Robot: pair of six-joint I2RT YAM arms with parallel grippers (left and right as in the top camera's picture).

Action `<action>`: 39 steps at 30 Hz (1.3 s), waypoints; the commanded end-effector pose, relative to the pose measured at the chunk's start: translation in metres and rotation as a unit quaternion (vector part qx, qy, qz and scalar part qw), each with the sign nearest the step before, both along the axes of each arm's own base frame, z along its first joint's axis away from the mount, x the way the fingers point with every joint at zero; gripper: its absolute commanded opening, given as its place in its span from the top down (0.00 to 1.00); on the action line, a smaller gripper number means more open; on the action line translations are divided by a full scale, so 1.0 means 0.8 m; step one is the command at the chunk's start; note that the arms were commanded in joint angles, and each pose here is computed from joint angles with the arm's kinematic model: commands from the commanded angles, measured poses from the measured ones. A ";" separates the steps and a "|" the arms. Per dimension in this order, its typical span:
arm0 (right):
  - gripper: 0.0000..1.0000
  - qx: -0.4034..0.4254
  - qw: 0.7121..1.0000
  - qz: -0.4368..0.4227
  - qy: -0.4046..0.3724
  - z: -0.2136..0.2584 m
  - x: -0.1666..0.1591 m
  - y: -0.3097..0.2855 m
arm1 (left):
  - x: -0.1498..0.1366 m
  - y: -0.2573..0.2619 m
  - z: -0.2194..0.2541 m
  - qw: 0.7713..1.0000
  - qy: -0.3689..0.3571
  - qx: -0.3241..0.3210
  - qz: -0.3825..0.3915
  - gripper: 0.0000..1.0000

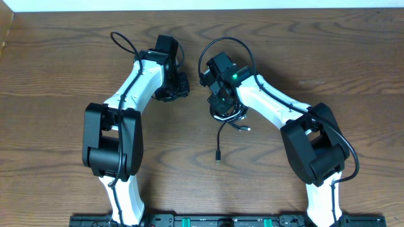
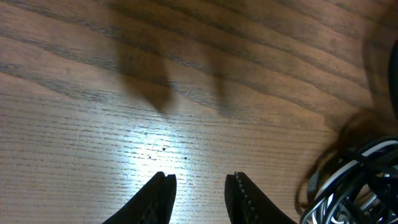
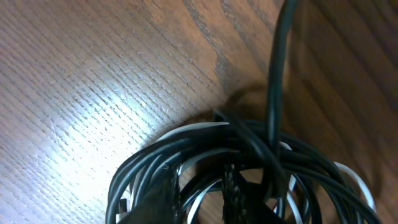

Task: Untangle cables
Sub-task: 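Hold the lifted cable loop with the right gripper above the bundle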

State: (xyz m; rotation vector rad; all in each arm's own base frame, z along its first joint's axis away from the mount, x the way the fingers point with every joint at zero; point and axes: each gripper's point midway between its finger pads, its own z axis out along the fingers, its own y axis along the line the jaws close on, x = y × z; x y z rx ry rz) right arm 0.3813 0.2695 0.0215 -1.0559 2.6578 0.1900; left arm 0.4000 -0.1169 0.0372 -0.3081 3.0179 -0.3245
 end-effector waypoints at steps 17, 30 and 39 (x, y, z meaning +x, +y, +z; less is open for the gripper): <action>0.77 0.033 0.998 0.003 -0.046 0.069 0.010 0.000 | -0.004 0.005 -0.010 1.000 0.010 0.011 0.002 0.67; 0.78 -0.023 0.999 -0.011 -0.038 0.026 0.017 -0.019 | -0.004 0.005 -0.010 1.000 0.010 0.011 0.002 0.67; 0.79 -0.026 0.999 -0.007 -0.033 0.013 0.016 -0.014 | -0.004 0.005 -0.010 1.000 0.010 0.011 0.002 0.67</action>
